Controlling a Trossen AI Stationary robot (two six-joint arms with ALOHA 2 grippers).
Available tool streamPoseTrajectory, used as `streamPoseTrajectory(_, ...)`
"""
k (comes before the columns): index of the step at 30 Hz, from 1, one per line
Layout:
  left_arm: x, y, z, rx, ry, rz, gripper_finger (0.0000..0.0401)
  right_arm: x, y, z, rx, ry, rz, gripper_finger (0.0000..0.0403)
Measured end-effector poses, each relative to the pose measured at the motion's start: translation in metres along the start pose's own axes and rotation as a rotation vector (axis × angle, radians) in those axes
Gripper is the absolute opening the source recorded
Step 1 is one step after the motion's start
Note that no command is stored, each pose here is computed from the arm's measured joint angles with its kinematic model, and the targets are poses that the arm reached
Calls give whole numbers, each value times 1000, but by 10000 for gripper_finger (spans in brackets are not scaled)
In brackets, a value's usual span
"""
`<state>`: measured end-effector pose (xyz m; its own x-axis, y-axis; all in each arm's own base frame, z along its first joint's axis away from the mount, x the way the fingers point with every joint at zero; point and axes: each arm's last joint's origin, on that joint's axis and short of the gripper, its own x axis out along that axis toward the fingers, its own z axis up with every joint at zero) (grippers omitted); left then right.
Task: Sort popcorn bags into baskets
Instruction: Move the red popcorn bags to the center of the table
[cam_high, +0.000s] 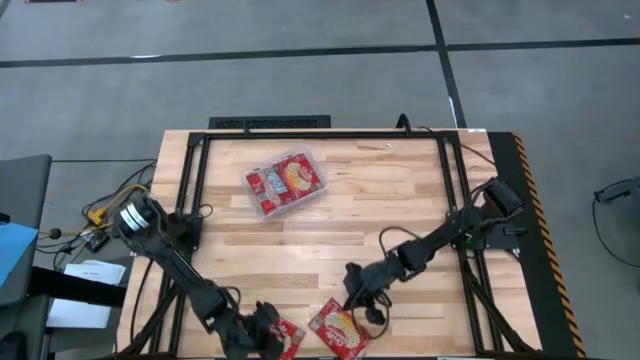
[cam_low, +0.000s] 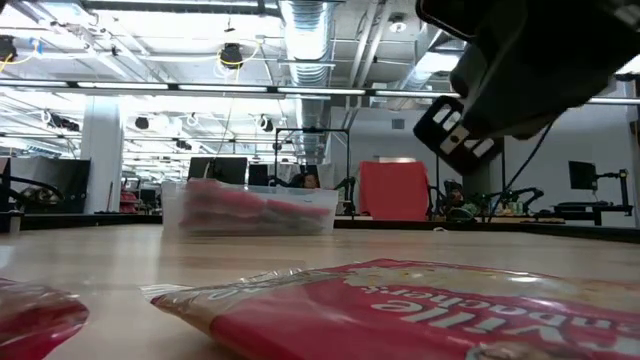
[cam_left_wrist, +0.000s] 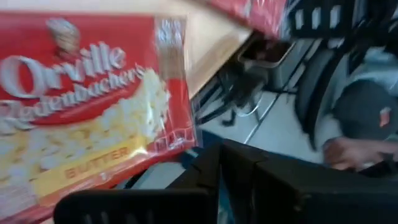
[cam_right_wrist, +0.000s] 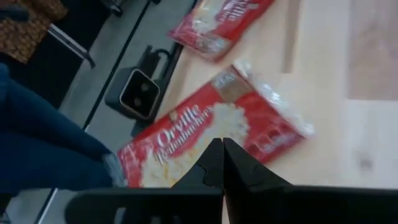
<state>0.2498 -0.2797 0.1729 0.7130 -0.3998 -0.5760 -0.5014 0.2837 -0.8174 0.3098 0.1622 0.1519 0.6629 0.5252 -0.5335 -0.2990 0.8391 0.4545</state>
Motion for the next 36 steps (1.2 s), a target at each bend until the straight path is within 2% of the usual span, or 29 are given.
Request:
streamPoseTrajectory(4, 22, 4, -7, 27, 20, 93, 0, 16, 15, -8, -14, 33, 18, 20)
streamPoseTrajectory(8, 35, 9, -10, 18, 15, 115, 0, 28, 21, -16, -26, 71, 22, 14)
streamPoseTrajectory(15, 52, 33, -7, -6, -6, 233, 0, 44, 7, -31, 9, 137, -31, 19)
streamPoseTrajectory(18, 57, 34, 1, -13, 3, 248, 0, 46, -3, -32, 42, 152, -71, 25)
streamPoseTrajectory(27, 68, 27, 60, 93, -20, 262, 0, 26, -49, -5, 98, 108, -223, 14)
streamPoseTrajectory(32, 72, 25, 101, 162, -43, 275, 0, 7, -81, 10, 140, 103, -311, 26)
streamPoseTrajectory(36, 73, 24, 134, 170, -50, 263, 0, -4, -104, 15, 175, 109, -361, 28)
